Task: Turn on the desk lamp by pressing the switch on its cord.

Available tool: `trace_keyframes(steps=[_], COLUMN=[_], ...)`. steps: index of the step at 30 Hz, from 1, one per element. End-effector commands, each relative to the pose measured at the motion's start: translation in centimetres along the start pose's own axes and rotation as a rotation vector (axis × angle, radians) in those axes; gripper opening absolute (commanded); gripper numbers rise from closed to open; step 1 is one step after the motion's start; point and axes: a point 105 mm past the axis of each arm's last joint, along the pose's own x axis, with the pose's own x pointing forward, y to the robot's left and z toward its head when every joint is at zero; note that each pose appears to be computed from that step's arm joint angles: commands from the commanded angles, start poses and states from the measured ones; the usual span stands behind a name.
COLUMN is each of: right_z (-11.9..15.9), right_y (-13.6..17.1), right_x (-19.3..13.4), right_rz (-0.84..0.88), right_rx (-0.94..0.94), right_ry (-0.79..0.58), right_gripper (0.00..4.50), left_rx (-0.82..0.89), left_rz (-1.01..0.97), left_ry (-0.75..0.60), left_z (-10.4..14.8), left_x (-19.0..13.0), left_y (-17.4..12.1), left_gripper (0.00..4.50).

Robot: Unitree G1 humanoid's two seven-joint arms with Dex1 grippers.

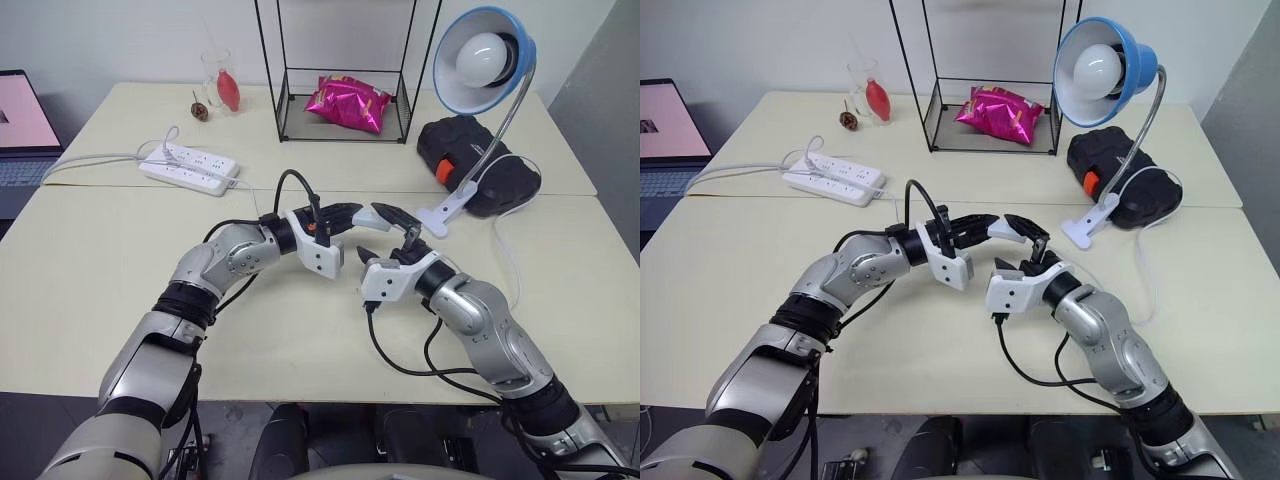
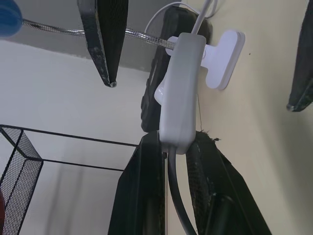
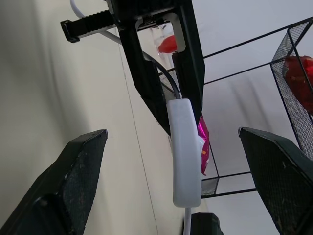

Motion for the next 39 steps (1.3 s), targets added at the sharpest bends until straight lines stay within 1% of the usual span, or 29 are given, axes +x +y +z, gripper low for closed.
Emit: trace_keyframes(steps=[1,11,13,14,18,21,26,28,29,31,39], right_z=[0.0,-0.4,-0.5,-0.4,-0.3,-0.1,0.2,0.2,0.2,0.2,0.7], right_y=[-1.1,-1.6,-1.7,-1.8,-1.8,-1.6,-1.2,-1.1,-1.1,-1.0,-0.8], right_x=[0.1,0.9,1.0,1.0,1.1,1.1,1.2,1.2,1.2,1.2,1.4], right_rz=[-0.037,-0.054,-0.058,-0.059,-0.059,-0.056,-0.039,-0.033,-0.03,-0.024,0.01], right_rx=[-0.034,-0.048,-0.05,-0.05,-0.048,-0.046,-0.051,-0.053,-0.056,-0.066,-0.158], right_ry=[0.001,0.015,0.014,0.014,0.009,0.005,-0.008,-0.009,-0.01,-0.013,-0.053], right_gripper=[4.5,4.5,4.14,4.12,3.13,2.55,1.31,0.93,0.66,0.54,0.54], left_rx=[0.011,0.011,0.011,0.011,0.011,0.011,0.008,0.008,0.007,0.007,0.004], left_rz=[0.034,0.034,0.034,0.034,0.036,0.038,0.038,0.038,0.037,0.037,0.034], left_ry=[-0.02,-0.025,-0.024,-0.024,-0.022,-0.02,-0.018,-0.018,-0.019,-0.02,-0.018], left_z=[0.5,0.7,0.7,0.7,0.7,0.7,0.7,0.7,0.8,0.8,0.8], left_x=[0.0,-0.1,-0.1,-0.1,-0.1,-0.1,-0.1,-0.1,-0.1,0.0,0.0], left_y=[1.1,1.0,1.0,1.0,1.0,1.1,1.1,1.1,1.1,1.0,1.0], left_gripper=[0.34,0.34,0.34,0.34,0.34,0.34,0.34,0.34,0.34,0.34,0.34])
